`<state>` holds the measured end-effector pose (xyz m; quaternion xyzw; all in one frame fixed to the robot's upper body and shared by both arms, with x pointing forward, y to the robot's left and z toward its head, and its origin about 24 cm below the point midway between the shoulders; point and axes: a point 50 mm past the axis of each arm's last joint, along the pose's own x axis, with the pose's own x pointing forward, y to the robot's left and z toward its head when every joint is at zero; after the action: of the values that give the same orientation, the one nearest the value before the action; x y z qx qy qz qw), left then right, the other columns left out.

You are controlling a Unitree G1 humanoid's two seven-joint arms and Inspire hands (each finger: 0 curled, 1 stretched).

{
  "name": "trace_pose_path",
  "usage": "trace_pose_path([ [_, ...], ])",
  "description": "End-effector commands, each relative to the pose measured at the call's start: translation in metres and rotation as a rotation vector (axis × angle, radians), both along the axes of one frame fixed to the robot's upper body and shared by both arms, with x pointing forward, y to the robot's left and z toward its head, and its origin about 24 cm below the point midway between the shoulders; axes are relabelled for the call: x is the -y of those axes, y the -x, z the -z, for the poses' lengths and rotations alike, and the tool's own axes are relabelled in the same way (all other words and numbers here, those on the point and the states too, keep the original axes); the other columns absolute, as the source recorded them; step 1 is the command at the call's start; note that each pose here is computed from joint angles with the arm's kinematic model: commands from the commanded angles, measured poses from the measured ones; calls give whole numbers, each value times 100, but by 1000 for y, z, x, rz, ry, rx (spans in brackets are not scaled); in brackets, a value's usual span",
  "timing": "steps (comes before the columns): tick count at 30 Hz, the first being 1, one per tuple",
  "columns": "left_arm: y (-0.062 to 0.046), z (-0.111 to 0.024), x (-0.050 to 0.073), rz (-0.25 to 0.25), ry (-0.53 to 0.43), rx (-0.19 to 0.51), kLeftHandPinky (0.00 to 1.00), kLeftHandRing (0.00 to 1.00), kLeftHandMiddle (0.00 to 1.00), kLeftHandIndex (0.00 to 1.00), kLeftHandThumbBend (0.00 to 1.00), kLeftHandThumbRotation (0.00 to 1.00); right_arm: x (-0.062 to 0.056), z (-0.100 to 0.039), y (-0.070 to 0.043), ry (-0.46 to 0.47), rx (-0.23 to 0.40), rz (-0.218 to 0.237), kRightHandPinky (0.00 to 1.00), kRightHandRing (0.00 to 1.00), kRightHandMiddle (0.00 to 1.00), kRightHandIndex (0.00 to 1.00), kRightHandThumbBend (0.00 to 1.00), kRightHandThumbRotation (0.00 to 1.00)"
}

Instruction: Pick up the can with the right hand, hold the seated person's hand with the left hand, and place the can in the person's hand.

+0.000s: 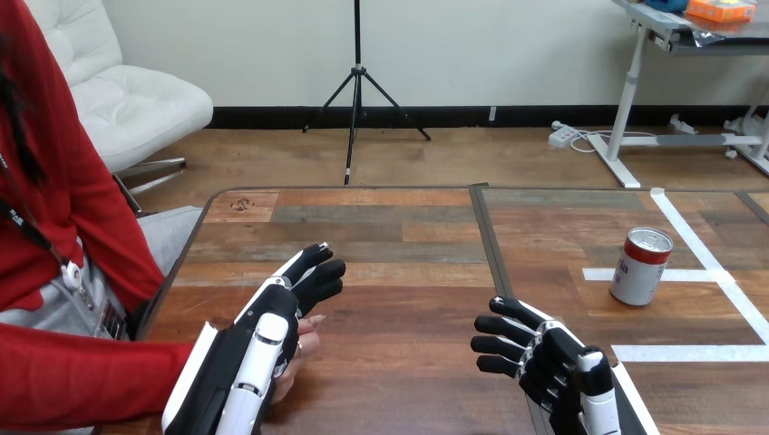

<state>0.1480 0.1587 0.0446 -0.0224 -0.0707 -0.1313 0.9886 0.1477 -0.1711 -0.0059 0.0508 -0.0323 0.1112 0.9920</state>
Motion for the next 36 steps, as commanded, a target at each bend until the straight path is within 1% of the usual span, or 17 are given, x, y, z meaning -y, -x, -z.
trace_pose_path([
  [1,-8,-16,1,8,-2,83,96,88,86,88,46,100,-1,-13,-11,-9,76,-7,73,74,77,80,87,100],
  [11,-9,-16,2,14,-4,84,96,88,87,88,46,100,-1,-15,-13,-4,78,-15,73,74,77,80,87,100],
  [16,-9,-16,2,6,-17,88,96,88,87,88,46,100,-1,-15,-14,3,77,-23,74,74,77,80,87,100],
  [26,-9,-17,2,-7,-26,97,93,87,86,87,45,100,0,-16,-15,7,77,-24,74,75,78,80,88,100],
  [29,-9,-17,2,-4,-26,96,92,86,85,86,45,100,0,-16,-16,6,74,-22,74,75,78,80,89,100],
  [36,-8,-14,1,-7,-27,95,91,86,86,87,46,100,0,-17,-20,10,103,-14,75,75,78,80,89,100],
])
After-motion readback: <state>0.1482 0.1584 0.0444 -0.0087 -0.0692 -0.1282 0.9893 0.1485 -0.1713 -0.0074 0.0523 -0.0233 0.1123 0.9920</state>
